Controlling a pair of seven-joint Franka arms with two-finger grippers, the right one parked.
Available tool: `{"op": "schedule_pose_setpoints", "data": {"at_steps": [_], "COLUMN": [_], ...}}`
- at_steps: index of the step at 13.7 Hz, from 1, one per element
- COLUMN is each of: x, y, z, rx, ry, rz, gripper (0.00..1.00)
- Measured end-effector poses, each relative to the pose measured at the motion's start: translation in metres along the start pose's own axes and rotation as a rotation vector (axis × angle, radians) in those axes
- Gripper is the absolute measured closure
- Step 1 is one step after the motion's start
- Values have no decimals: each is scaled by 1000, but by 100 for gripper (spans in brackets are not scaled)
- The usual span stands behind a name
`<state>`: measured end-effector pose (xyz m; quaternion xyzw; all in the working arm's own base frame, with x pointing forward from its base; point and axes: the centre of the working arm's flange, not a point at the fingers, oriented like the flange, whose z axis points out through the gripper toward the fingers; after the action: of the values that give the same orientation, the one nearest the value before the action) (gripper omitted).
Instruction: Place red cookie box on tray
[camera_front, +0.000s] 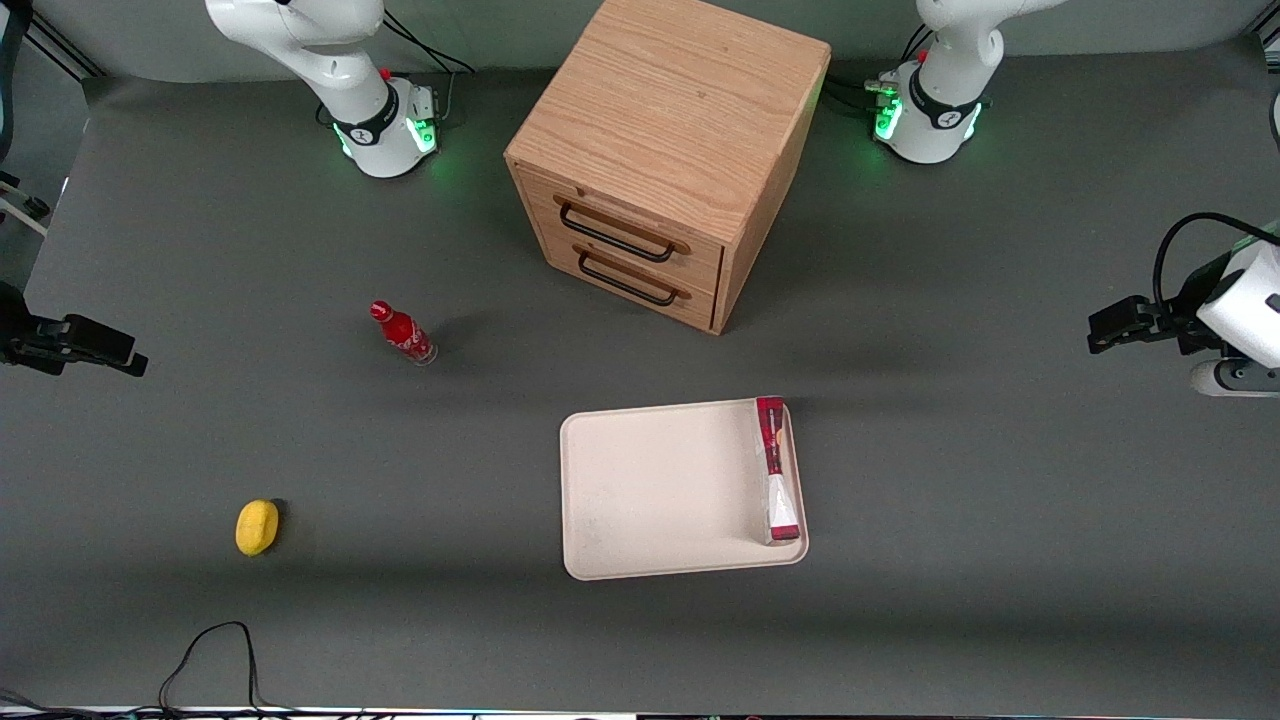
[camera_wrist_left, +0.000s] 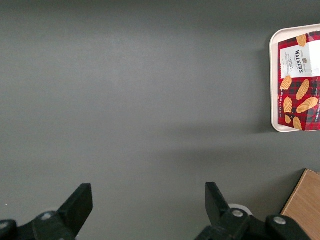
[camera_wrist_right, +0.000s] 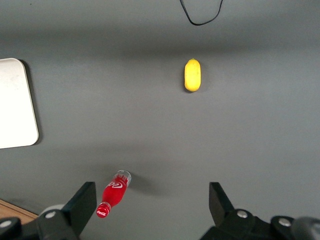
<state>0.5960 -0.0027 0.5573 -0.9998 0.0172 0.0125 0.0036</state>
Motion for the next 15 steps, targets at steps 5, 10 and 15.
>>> {"op": "schedule_pose_setpoints", "data": {"at_steps": [5,10,15], "x": [-4,-9,-12], "y": [-4,9,7], "z": [-10,-13,-14], "rx": [-5,2,2], "ry": [16,1,-12], "rz": [-28,-20,-18], "gripper": [0,0,0]}}
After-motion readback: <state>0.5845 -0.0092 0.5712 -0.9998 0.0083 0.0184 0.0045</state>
